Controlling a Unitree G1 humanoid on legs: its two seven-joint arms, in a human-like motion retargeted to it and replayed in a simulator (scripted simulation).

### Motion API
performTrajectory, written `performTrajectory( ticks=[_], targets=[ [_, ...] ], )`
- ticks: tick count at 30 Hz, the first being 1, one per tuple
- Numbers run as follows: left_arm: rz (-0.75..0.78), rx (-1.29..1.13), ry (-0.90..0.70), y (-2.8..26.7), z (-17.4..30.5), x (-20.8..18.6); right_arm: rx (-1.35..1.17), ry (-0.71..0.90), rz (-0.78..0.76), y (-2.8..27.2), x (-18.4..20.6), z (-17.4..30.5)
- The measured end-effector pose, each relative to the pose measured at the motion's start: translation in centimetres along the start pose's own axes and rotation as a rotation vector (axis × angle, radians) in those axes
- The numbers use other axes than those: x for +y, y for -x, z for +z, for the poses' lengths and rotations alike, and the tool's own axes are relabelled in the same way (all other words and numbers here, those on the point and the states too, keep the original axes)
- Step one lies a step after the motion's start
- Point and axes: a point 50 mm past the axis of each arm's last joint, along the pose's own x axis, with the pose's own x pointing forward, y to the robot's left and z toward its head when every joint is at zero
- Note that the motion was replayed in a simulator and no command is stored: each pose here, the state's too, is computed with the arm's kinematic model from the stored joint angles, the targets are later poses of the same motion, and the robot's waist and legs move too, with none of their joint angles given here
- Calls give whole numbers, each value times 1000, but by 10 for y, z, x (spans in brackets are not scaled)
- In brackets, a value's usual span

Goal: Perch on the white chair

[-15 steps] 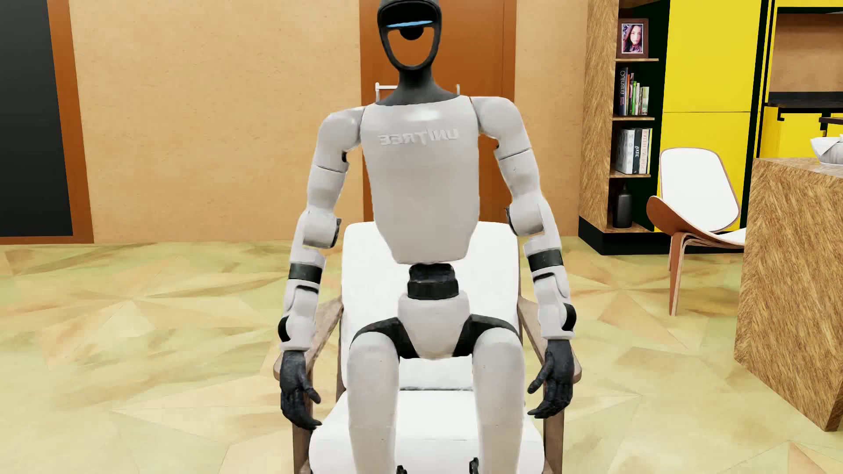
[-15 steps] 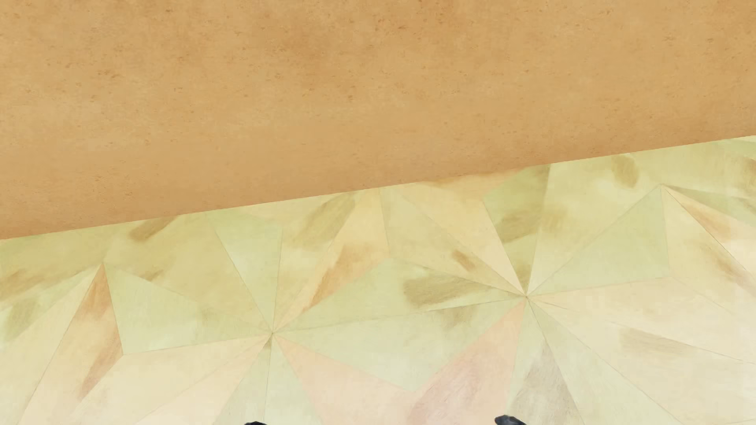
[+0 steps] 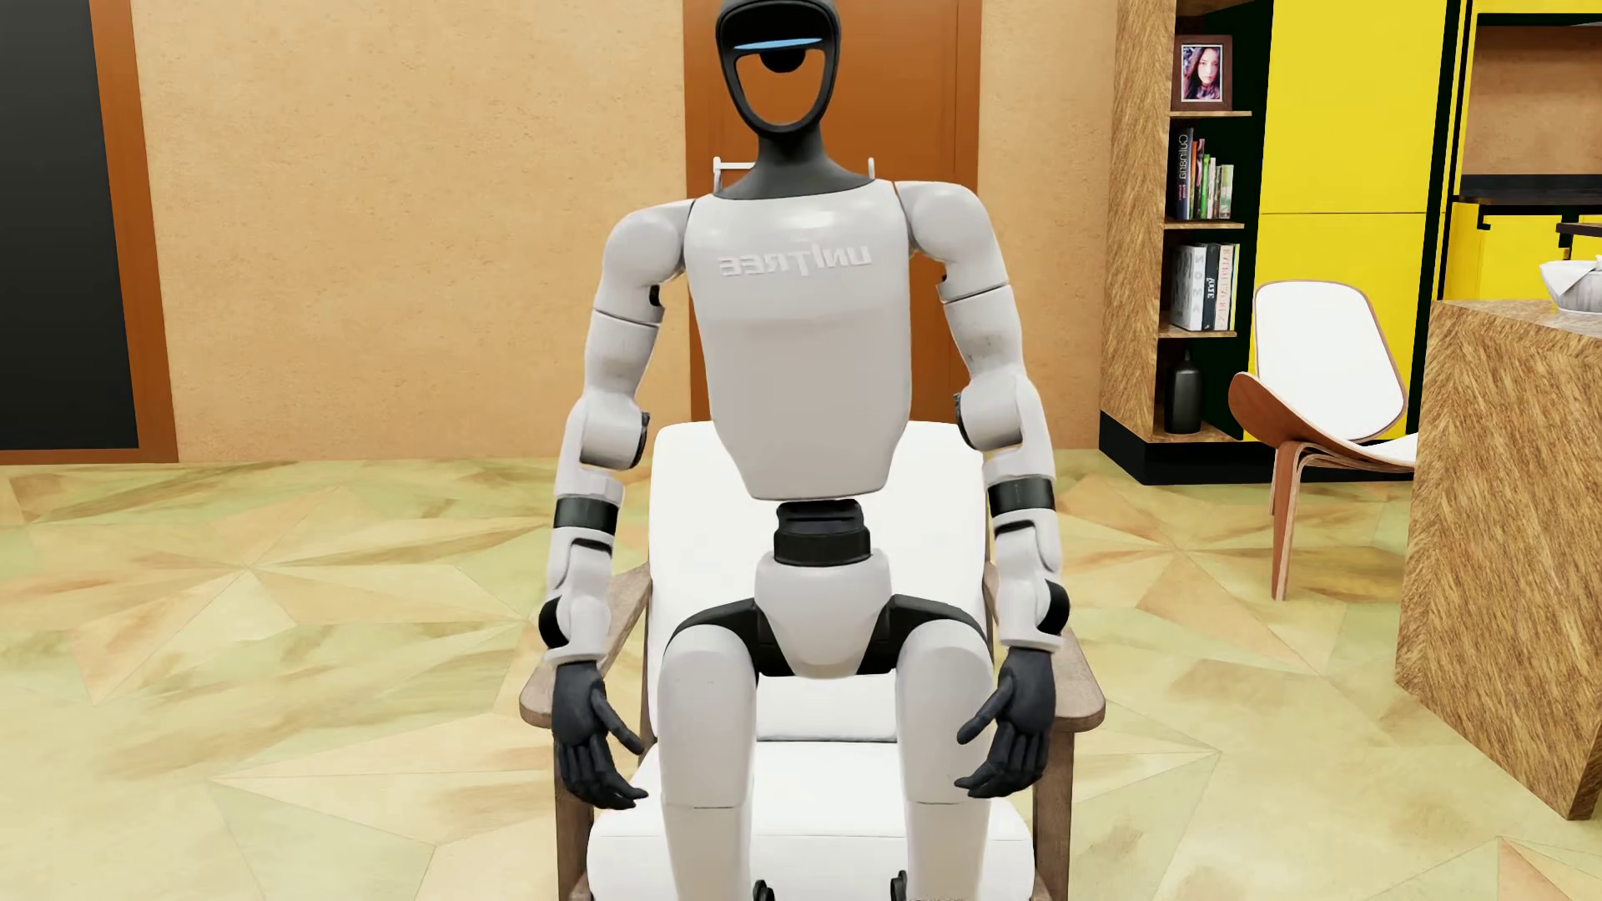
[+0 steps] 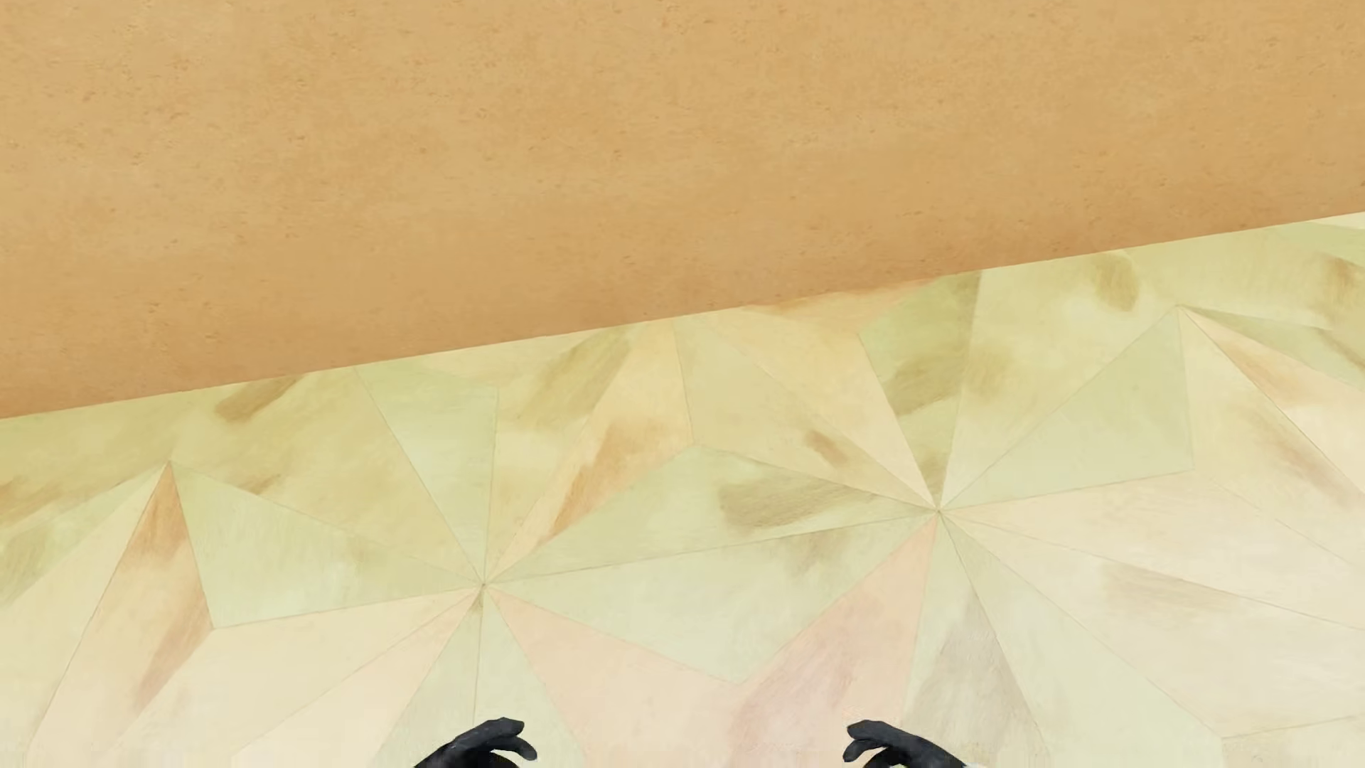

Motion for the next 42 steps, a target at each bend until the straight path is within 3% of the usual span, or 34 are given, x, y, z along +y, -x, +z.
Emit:
performTrajectory(
  ticks=[7, 12, 16, 20, 23, 27, 32, 36, 40, 42],
  targets=[
    [83, -172, -165, -8, 75, 35, -206, 204, -28, -11, -27, 81],
    [160, -414, -346, 6, 157, 58, -399, 548, -68, 1, -56, 159],
    [211, -726, -693, 52, 237, 72, -688, 961, -160, 44, -69, 244],
    [278, -1016, -984, 125, 307, 75, -929, 1347, -230, 102, -65, 306],
    [356, -1247, -1050, 180, 334, 69, -1167, 1371, -371, 151, -66, 324],
    [417, -1518, -1014, 239, 332, 62, -1406, 1332, -453, 198, -61, 325],
    [430, -1722, -954, 278, 318, 51, -1554, 1260, -519, 229, -62, 313],
    [468, -1698, -885, 270, 310, 59, -1526, 1182, -577, 222, -72, 306],
    [495, -1481, -808, 224, 300, 80, -1342, 1088, -576, 185, -86, 297],
    [518, -1359, -691, 190, 284, 91, -1222, 993, -566, 157, -95, 287]
  ],
)
